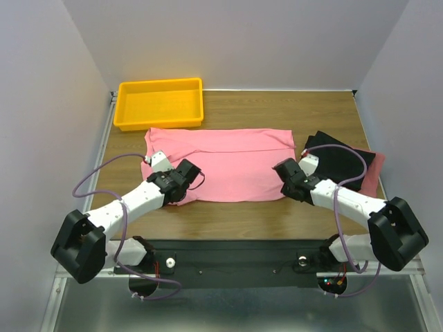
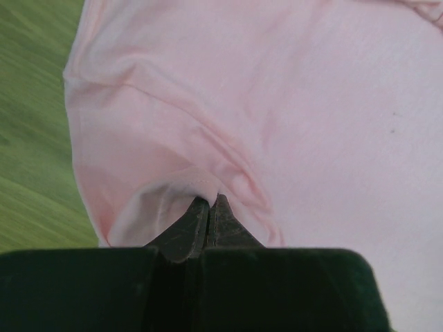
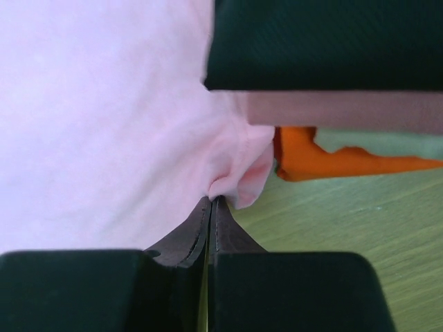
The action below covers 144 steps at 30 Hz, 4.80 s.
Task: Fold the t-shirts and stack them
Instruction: Fold the tshirt
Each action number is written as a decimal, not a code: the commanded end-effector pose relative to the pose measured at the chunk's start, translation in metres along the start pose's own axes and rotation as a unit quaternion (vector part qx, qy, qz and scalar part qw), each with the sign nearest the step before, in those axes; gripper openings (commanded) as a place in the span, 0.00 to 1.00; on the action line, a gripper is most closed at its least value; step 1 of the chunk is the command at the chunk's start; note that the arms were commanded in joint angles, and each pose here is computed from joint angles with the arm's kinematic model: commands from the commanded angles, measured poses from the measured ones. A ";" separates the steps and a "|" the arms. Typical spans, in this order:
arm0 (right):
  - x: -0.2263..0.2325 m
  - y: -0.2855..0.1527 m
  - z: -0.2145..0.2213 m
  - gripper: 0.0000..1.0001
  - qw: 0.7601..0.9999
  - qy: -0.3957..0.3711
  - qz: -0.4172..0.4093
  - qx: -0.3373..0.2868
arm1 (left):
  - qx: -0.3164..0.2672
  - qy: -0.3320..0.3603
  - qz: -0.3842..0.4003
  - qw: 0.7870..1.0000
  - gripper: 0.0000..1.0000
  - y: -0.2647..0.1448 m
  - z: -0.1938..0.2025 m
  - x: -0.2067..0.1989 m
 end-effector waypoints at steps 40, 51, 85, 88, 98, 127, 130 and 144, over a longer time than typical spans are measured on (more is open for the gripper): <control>0.059 0.080 -0.154 0.01 0.996 -0.052 0.052 -0.058 | -0.117 0.062 -0.009 0.991 0.19 0.101 -0.140 -0.115; 0.071 0.081 -0.172 0.80 0.997 -0.042 0.019 -0.058 | -0.101 0.070 0.037 0.992 0.98 0.107 -0.157 -0.142; 0.076 0.043 -0.103 1.00 0.984 -0.126 -0.126 -0.009 | -0.003 -0.040 0.051 0.998 0.52 0.174 -0.147 -0.047; 0.075 0.043 -0.104 1.00 0.985 -0.126 -0.122 -0.012 | 0.009 -0.039 0.045 0.998 0.44 0.180 -0.141 -0.046; 0.074 0.045 -0.103 1.00 0.985 -0.124 -0.117 -0.010 | -0.003 -0.045 0.043 0.998 0.00 0.170 -0.152 -0.047; 0.072 0.051 -0.101 1.00 0.986 -0.126 -0.105 -0.008 | -0.049 -0.006 0.145 0.988 0.00 0.153 -0.193 -0.098; 0.072 0.050 -0.102 1.00 0.986 -0.126 -0.106 -0.009 | -0.053 0.008 0.143 0.988 0.00 0.159 -0.195 -0.107; 0.070 0.049 -0.103 1.00 0.986 -0.128 -0.103 -0.012 | -0.053 0.026 0.108 0.992 0.00 0.195 -0.202 -0.117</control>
Point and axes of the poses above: each gripper's point midway between its finger pads, its own y axis out along the fingers, its own x axis along the line the jaws close on, z = x × y, the point moved 2 cm from there along -y, back along the fingers, and after that the axes turned 9 degrees about -y, right-handed, at the moved point
